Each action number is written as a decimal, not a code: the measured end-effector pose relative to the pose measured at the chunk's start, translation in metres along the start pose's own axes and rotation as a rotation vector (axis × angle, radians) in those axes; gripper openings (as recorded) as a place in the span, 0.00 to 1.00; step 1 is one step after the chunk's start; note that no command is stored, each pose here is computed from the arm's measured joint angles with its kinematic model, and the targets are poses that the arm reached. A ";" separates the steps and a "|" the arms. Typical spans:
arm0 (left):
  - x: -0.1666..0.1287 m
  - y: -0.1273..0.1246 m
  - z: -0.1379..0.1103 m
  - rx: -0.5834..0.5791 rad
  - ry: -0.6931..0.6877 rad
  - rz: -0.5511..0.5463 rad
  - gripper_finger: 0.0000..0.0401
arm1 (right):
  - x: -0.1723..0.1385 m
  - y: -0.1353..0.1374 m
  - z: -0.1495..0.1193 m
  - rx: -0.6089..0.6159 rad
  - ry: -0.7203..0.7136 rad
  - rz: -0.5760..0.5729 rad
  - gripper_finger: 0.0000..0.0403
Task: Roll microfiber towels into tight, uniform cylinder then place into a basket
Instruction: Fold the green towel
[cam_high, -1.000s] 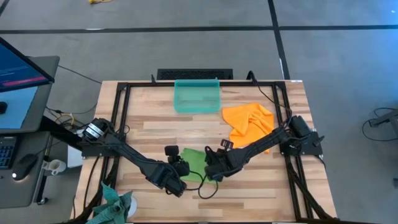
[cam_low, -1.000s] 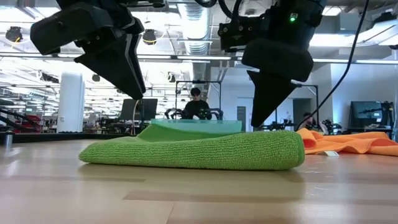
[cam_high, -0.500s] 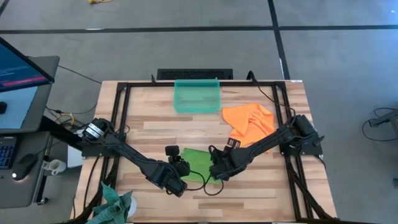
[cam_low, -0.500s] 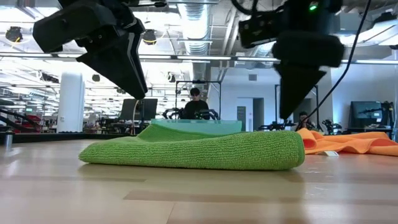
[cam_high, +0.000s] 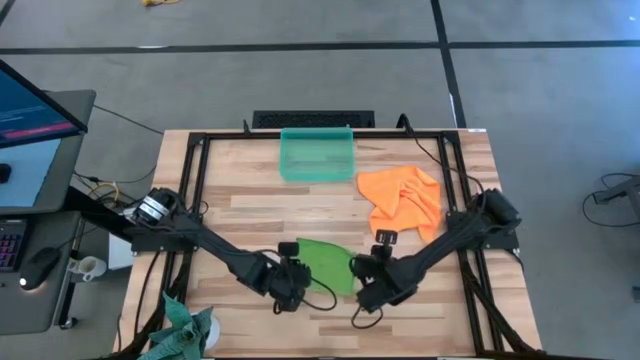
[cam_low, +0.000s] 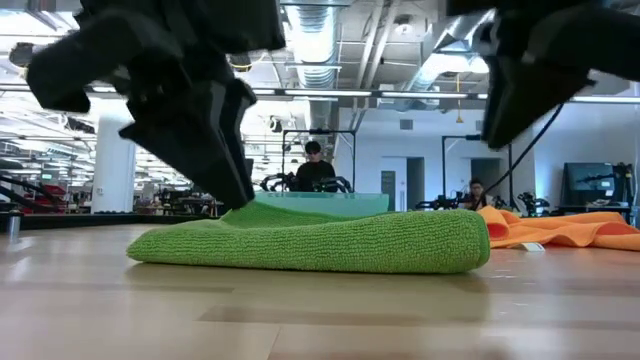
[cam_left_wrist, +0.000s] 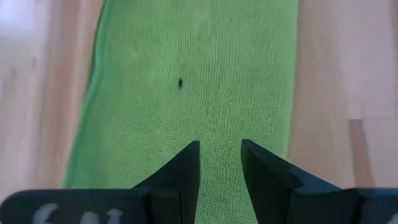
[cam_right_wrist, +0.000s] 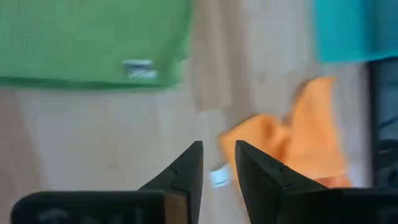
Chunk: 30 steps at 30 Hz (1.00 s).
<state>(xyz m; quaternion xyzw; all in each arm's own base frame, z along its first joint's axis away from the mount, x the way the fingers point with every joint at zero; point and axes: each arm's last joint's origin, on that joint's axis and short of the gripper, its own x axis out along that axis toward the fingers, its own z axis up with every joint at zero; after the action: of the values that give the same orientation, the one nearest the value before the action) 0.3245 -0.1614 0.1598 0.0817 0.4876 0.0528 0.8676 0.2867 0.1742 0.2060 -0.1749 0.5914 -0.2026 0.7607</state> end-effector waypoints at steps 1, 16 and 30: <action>0.002 0.003 -0.001 -0.005 0.013 -0.010 0.27 | -0.004 -0.002 -0.001 -0.001 -0.028 -0.022 0.28; 0.029 0.063 -0.021 0.111 0.253 0.057 0.27 | -0.056 -0.058 -0.009 0.280 -0.358 -0.171 0.28; 0.028 0.108 -0.011 0.105 0.227 0.288 0.27 | -0.057 -0.053 -0.012 0.322 -0.360 -0.153 0.28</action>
<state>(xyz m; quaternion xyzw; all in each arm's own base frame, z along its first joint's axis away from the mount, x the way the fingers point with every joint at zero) 0.3282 -0.0497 0.1512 0.1891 0.5678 0.1599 0.7850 0.2575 0.1581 0.2774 -0.1290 0.3915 -0.3169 0.8542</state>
